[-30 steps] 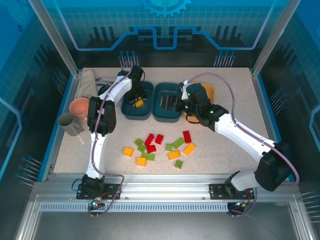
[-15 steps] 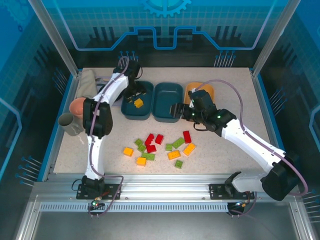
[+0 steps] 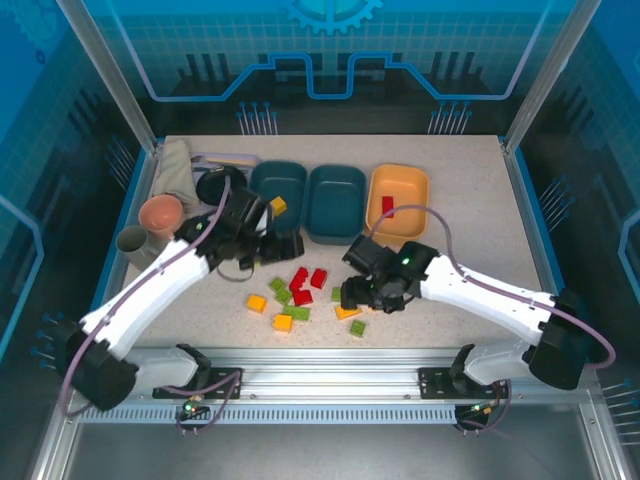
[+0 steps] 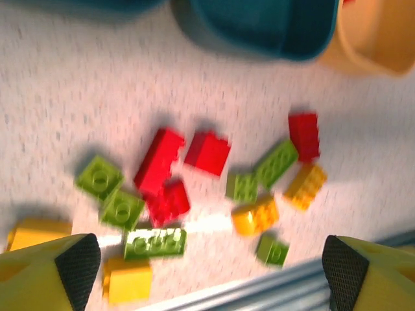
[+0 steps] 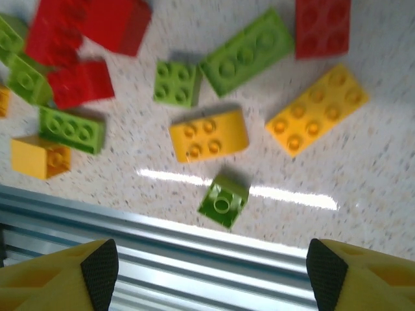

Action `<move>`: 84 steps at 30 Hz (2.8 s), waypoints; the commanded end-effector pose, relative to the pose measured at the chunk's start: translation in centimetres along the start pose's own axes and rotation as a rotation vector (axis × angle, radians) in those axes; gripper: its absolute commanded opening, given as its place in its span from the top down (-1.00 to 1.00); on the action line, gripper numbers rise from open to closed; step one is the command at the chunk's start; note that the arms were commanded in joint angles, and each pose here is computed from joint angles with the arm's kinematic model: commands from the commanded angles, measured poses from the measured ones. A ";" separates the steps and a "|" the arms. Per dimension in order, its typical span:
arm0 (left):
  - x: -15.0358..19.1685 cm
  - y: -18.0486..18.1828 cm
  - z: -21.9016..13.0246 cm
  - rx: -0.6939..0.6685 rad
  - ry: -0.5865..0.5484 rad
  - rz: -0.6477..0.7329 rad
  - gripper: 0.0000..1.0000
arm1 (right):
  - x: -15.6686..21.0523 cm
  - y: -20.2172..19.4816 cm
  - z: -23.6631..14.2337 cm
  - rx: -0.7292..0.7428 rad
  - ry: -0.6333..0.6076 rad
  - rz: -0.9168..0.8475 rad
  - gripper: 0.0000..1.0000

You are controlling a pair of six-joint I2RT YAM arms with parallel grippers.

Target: Sort the legos into containers by color

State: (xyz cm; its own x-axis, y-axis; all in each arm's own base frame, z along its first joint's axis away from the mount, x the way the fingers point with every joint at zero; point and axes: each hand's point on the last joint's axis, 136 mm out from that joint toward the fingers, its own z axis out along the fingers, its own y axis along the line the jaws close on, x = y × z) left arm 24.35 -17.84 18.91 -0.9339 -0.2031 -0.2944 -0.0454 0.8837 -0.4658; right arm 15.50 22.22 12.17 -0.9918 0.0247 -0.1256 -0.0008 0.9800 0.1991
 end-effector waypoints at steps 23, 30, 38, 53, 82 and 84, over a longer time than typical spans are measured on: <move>9.5 1.0 -5.0 0.257 0.085 0.052 -0.85 | 3.2 -0.6 9.9 0.160 0.038 0.393 -0.31; 9.6 1.2 -5.0 0.259 0.083 0.040 -0.85 | 3.0 -0.7 10.9 0.185 0.036 0.380 0.05; 8.7 0.5 -5.5 0.270 0.053 0.018 -0.84 | 1.3 -0.3 7.8 0.207 -0.040 0.257 0.34; -6.4 -3.5 -5.8 0.192 -0.131 -0.171 -0.84 | -14.6 6.8 1.1 0.044 -0.193 0.029 0.37; -15.3 -1.7 -3.8 0.146 -0.170 -0.300 -0.83 | -29.8 4.6 10.0 0.017 -0.076 0.085 -0.17; -14.9 -1.6 -4.0 0.142 -0.167 -0.301 -0.83 | -30.0 5.1 8.1 0.003 -0.111 0.076 -0.20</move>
State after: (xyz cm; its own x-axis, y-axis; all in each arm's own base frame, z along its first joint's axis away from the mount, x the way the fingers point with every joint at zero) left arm 38.22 -14.96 26.57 -0.8142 -0.5183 -0.2615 -0.2444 0.7146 -0.6555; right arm 46.38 27.78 3.71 -0.9794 0.1287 -0.1557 0.1043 0.9822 0.1561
